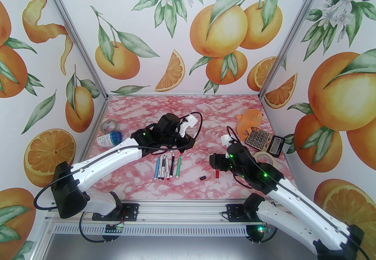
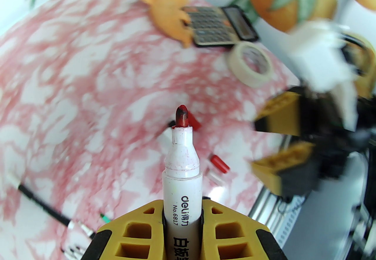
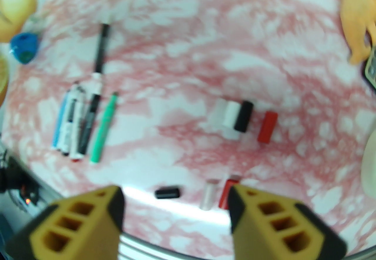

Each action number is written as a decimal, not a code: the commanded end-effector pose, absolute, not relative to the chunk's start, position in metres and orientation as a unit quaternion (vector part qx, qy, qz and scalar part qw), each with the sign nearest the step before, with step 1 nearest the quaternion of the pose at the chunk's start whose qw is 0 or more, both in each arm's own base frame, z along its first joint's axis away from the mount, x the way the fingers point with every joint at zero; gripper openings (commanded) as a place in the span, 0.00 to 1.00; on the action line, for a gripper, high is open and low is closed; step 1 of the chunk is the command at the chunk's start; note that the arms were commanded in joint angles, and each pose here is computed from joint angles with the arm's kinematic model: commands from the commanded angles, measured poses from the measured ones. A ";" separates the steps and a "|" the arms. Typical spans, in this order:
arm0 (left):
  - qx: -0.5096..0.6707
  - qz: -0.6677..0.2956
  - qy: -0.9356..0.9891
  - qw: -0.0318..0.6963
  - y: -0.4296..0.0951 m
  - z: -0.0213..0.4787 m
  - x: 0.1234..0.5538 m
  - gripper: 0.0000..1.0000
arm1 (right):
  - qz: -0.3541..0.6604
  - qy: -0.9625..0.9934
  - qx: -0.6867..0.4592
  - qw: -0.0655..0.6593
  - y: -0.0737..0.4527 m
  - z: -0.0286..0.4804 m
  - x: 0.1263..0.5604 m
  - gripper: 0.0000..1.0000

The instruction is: Open the pen caps

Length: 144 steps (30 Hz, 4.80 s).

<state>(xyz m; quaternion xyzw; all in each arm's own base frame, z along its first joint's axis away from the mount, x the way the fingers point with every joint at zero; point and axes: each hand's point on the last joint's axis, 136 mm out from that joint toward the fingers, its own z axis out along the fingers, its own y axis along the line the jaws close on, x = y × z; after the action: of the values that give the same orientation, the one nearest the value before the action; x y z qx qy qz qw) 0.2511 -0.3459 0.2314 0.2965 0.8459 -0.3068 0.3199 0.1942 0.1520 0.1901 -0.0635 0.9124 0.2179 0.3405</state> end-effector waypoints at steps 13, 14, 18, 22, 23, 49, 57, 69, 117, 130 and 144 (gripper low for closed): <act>0.093 -0.206 0.922 0.314 -0.327 0.150 0.248 0.02 | 0.218 0.894 -0.154 0.360 0.134 0.244 0.158 1.00; 0.085 -0.206 0.924 0.311 -0.328 0.143 0.246 0.02 | 0.212 0.897 -0.146 0.359 0.131 0.238 0.158 1.00; 0.073 -0.200 0.927 0.308 -0.328 0.132 0.243 0.02 | 0.218 0.896 -0.146 0.359 0.132 0.232 0.156 1.00; 0.069 -0.182 0.936 0.293 -0.338 0.100 0.236 0.03 | 0.233 0.891 -0.154 0.357 0.136 0.230 0.153 1.00; 0.068 -0.179 0.937 0.291 -0.340 0.096 0.235 0.03 | 0.229 0.893 -0.151 0.356 0.135 0.229 0.154 1.00; 0.094 -0.078 0.957 0.263 -0.327 0.028 0.232 0.12 | 0.216 0.900 -0.146 0.350 0.134 0.222 0.156 1.00; 0.095 -0.060 0.959 0.260 -0.322 0.023 0.232 0.19 | 0.214 0.899 -0.143 0.355 0.132 0.223 0.156 1.00; 0.097 -0.053 0.958 0.266 -0.319 0.030 0.235 0.28 | 0.214 0.898 -0.142 0.359 0.131 0.224 0.156 1.00; 0.030 -0.067 0.974 0.215 -0.226 0.029 0.378 0.39 | 0.209 0.898 -0.144 0.359 0.131 0.223 0.155 1.00; 0.042 -0.034 0.979 0.195 -0.218 0.012 0.383 0.27 | 0.209 0.899 -0.145 0.357 0.132 0.222 0.156 1.00; 0.078 -0.053 0.971 0.221 -0.220 0.053 0.415 0.19 | 0.206 0.898 -0.142 0.362 0.130 0.224 0.156 1.00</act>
<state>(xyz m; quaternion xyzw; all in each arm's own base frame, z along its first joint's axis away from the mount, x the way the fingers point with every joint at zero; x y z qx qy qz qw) 0.4003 -0.2138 0.0246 0.0530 0.9782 -0.0385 0.1970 0.1550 0.1339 0.2248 -0.1485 0.8972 0.2154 0.3559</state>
